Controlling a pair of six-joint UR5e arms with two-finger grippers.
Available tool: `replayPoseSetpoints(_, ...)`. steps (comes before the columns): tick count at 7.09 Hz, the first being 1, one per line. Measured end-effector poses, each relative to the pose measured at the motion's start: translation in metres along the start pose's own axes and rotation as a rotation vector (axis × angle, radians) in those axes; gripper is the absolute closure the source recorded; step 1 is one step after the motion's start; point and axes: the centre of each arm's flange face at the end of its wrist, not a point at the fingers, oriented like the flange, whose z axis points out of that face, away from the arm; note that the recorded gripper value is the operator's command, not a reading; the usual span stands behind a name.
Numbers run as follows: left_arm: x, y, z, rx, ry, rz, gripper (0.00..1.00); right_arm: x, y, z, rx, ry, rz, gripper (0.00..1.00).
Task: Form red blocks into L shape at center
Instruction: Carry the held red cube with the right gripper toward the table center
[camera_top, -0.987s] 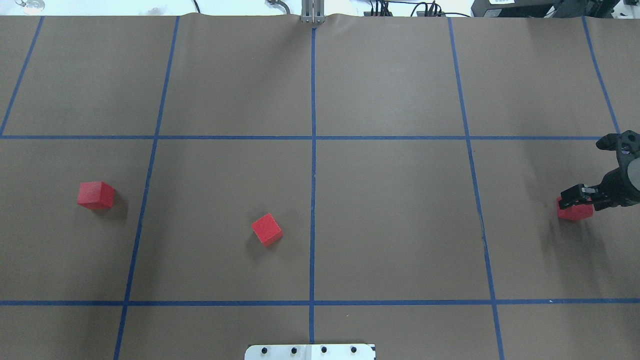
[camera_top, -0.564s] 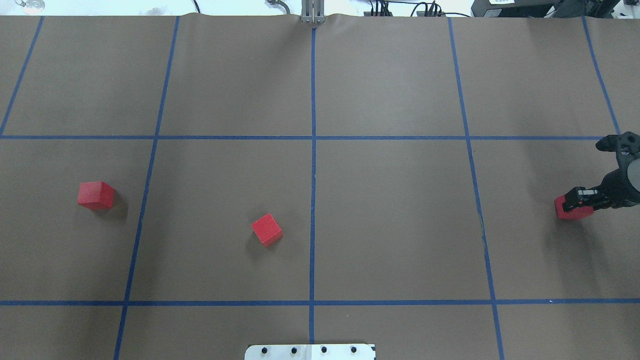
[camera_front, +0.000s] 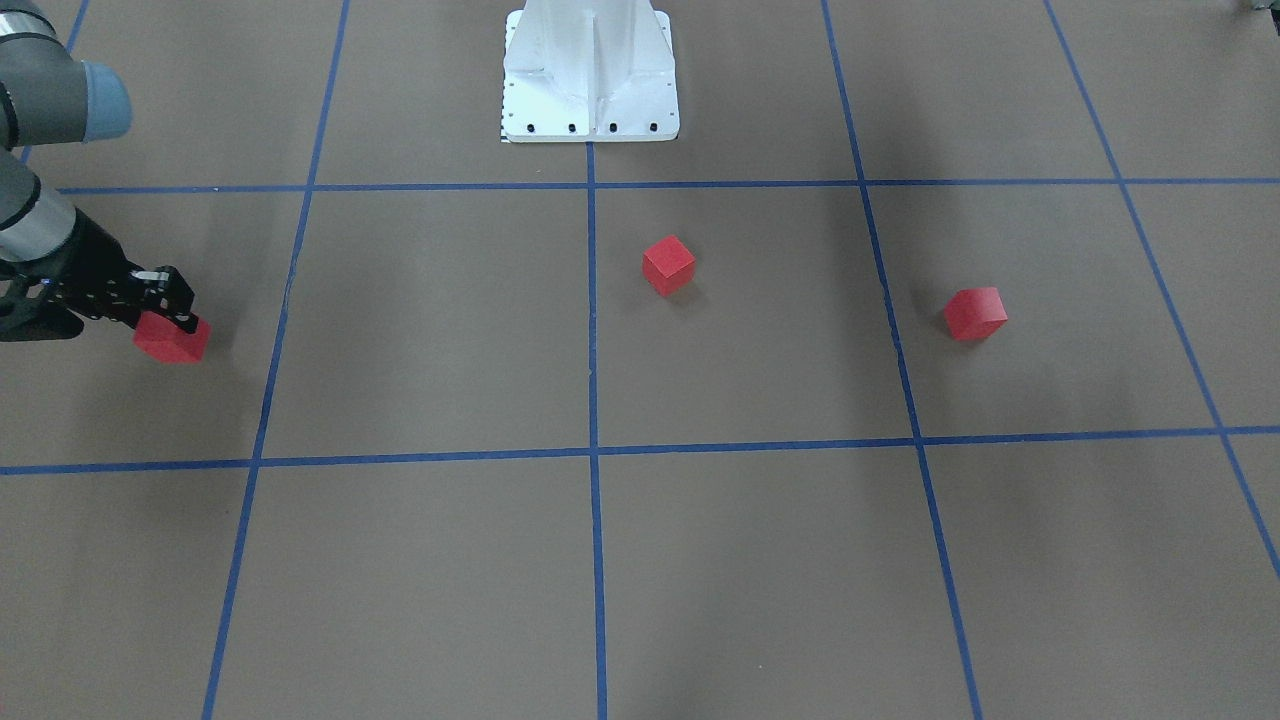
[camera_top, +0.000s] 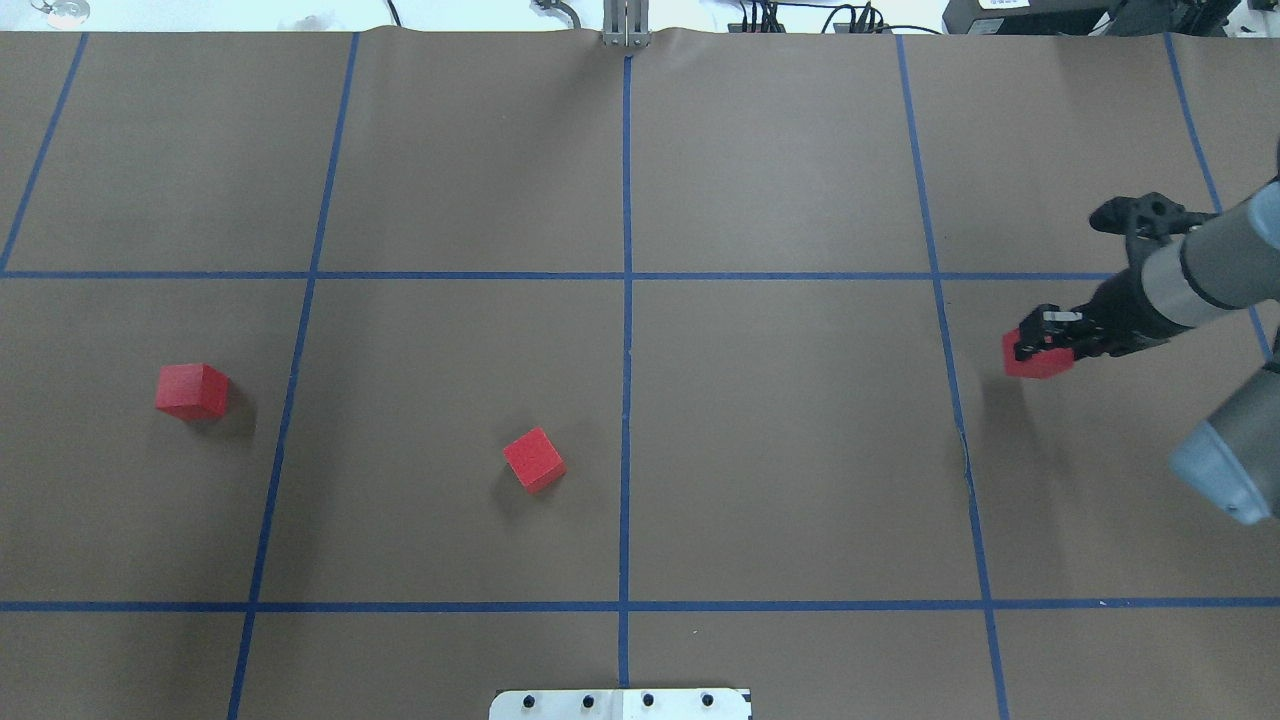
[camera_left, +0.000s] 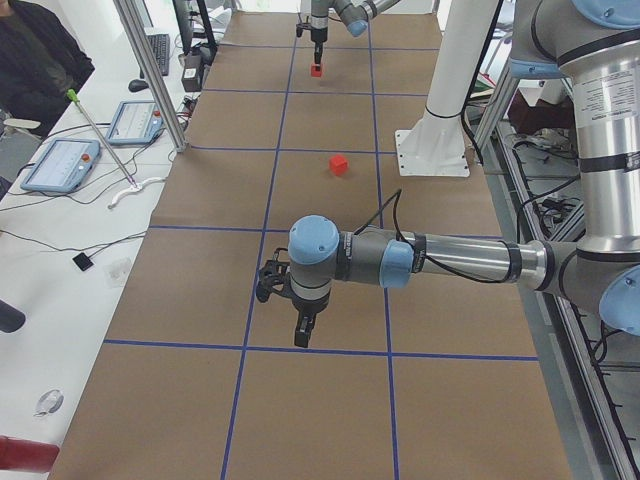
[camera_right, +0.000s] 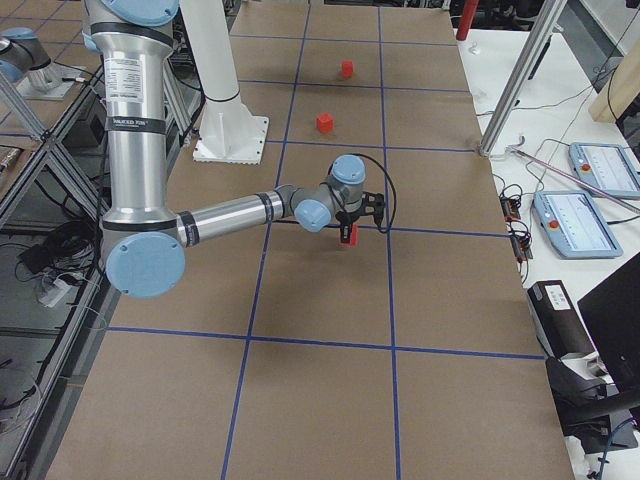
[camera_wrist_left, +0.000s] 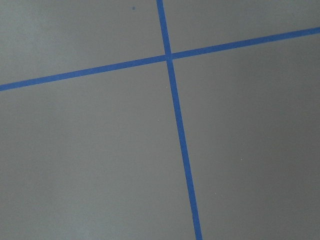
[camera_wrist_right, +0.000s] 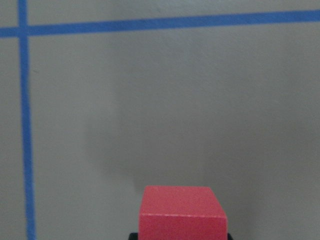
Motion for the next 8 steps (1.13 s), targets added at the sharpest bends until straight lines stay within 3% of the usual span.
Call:
replayPoseSetpoints(2, 0.007, -0.01, -0.004, 0.017, 0.021, 0.02, 0.0, -0.164, -0.002, 0.006, 0.001, -0.004, 0.08, 1.0)
replayPoseSetpoints(4, 0.012, -0.016, -0.006, 0.024, 0.031, 0.031, 0.0, -0.292, 0.028, 0.015, 0.005, -0.003, 0.125, 1.0)
replayPoseSetpoints(6, 0.014, -0.018, -0.006, 0.027, 0.041, 0.034, 0.0, -0.366, 0.047, 0.037, 0.007, 0.002, 0.128, 1.0)
replayPoseSetpoints(8, 0.015, -0.019, -0.007, 0.029, 0.047, 0.037, 0.0, -0.394, 0.065, 0.054, 0.008, 0.014, 0.111, 1.0)
